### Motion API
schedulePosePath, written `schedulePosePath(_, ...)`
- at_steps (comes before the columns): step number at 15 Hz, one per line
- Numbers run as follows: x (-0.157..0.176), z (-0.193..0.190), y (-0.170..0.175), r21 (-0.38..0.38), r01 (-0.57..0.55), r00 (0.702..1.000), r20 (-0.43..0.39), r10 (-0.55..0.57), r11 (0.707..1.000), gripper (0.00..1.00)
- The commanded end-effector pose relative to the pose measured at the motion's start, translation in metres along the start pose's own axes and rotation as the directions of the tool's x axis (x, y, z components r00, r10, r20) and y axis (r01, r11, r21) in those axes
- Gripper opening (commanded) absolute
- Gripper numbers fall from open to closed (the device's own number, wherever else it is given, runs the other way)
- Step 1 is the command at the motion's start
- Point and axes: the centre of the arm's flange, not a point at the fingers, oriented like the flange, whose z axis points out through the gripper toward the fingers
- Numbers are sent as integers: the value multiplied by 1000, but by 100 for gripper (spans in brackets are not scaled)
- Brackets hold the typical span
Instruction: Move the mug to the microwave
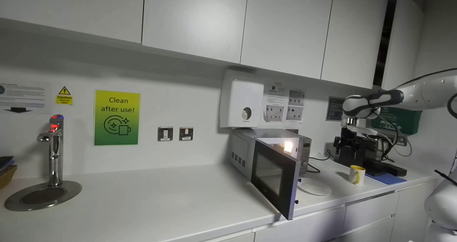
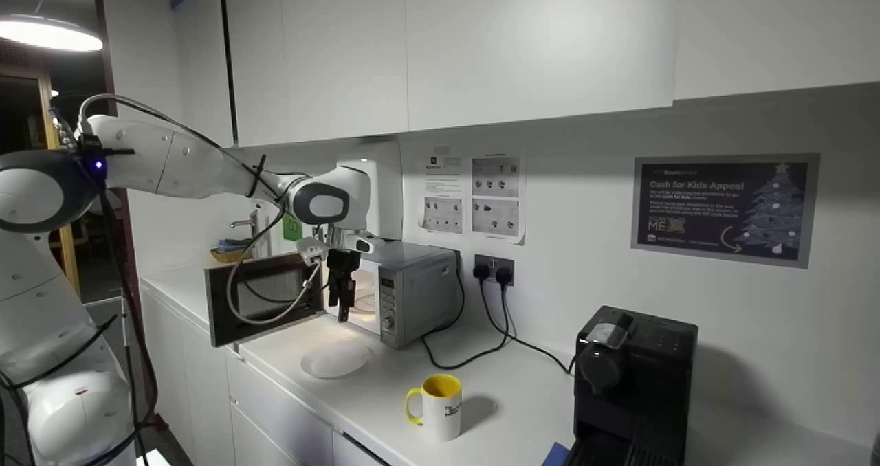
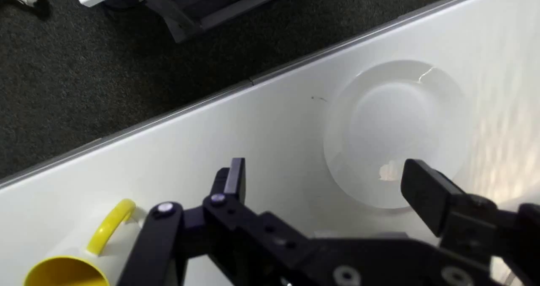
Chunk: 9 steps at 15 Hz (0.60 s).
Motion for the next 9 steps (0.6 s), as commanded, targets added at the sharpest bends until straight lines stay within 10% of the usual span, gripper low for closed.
schedulePosePath(1,-17,20,19,-15,-153,985,-81,152,988,100)
schedulePosePath(9,-26,61,79,-206,-360,913,-278,299,910,100)
